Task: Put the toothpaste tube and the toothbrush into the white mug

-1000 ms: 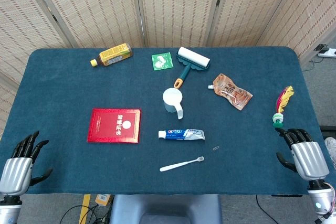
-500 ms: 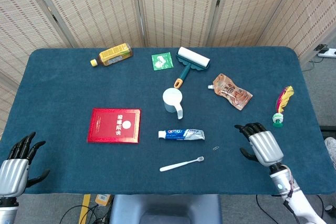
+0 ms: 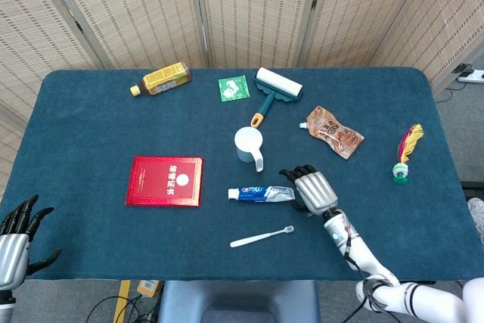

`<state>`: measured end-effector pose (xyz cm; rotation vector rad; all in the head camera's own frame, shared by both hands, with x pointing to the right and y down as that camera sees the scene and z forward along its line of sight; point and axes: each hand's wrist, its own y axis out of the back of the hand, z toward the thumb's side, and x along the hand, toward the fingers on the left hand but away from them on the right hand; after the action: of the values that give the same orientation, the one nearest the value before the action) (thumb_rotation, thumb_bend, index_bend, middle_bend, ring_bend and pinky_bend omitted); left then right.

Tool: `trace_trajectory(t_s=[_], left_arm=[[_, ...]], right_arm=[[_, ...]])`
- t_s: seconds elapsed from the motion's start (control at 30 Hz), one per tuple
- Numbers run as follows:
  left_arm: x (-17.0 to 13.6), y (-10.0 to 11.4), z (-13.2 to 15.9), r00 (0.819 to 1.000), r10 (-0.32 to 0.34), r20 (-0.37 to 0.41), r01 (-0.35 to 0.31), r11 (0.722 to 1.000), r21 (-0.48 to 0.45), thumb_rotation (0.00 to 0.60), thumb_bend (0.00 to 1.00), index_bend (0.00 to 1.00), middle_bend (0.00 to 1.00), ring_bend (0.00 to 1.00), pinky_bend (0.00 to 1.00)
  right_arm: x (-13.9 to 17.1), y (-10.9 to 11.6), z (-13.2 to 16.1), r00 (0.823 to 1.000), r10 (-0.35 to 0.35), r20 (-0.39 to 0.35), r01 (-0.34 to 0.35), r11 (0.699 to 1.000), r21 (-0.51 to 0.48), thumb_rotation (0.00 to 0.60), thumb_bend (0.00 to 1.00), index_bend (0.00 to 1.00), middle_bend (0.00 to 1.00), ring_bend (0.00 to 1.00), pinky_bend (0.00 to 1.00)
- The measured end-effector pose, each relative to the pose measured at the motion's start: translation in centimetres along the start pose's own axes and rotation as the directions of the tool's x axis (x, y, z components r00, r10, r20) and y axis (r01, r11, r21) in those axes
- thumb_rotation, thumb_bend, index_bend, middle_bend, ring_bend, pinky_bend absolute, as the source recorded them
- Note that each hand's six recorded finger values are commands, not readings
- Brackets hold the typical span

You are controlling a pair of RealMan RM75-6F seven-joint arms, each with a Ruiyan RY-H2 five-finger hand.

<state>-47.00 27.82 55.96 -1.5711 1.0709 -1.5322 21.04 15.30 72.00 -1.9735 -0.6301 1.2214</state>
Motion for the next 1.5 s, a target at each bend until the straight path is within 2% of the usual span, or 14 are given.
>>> trace_trajectory(t_s=[0.27, 0.4, 0.63, 0.93, 1.1, 1.23, 1.5], left_arm=[[-0.2, -0.1, -0.2, 1.0, -0.007, -0.004, 0.007, 1.0, 0.002, 0.6, 0.23, 0.23, 0.05, 0.06, 0.15], [-0.2, -0.2, -0.2, 1.0, -0.011, -0.005, 0.011, 1.0, 0.005, 0.6, 0.23, 0.23, 0.05, 0.06, 0.15], [-0.5, -0.2, -0.5, 1.0, -0.015, -0.014, 0.015, 1.0, 0.005, 0.6, 0.23, 0.23, 0.05, 0.06, 0.15], [-0.5, -0.4, -0.5, 1.0, -0.02, -0.015, 0.02, 1.0, 0.005, 0.6, 0.23, 0.23, 0.05, 0.06, 0.15], [-0.5, -0.4, -0.4, 1.0, -0.021, -0.014, 0.021, 1.0, 0.007, 0.6, 0.23, 0.23, 0.05, 0.06, 0.15], [-0.4, -0.5, -0.2, 1.0, -0.024, -0.007, 0.024, 1.0, 0.008, 0.6, 0.23, 0.23, 0.05, 0.06, 0.15], [-0.2, -0.7, 0.4, 1.0, -0.028, 0.007, 0.027, 1.0, 0.004, 0.6, 0.23, 0.23, 0.05, 0.06, 0.15]], right_arm=[[-2.4, -1.2, 1.7, 1.0, 0.026, 0.007, -0.026, 0.998, -0.05, 0.6, 0.21, 0.24, 0.36, 0.25, 0.25], [-3.0, -1.7, 2.1, 0.999, 0.039, 0.004, -0.039, 0.998, -0.048, 0.6, 0.24, 0.25, 0.37, 0.25, 0.25], [-3.2, -2.7, 2.2, 0.998, 0.061, 0.009, -0.061, 0.998, -0.029, 0.6, 0.33, 0.37, 0.44, 0.25, 0.25], [-2.4, -3.3, 1.5, 0.998, 0.066, 0.021, -0.066, 0.998, -0.019, 0.6, 0.37, 0.46, 0.51, 0.26, 0.25], [-1.7, -2.6, 0.1, 0.999, 0.026, 0.035, -0.025, 0.999, -0.03, 0.6, 0.43, 0.54, 0.57, 0.31, 0.25], [-0.9, -1.4, -1.5, 0.999, 0.001, 0.033, 0.0, 1.0, -0.007, 0.6, 0.43, 0.59, 0.59, 0.32, 0.25], [1.7, 3.3, -5.7, 0.999, -0.034, 0.019, 0.032, 0.996, 0.083, 0.6, 0.43, 0.62, 0.61, 0.35, 0.25]])
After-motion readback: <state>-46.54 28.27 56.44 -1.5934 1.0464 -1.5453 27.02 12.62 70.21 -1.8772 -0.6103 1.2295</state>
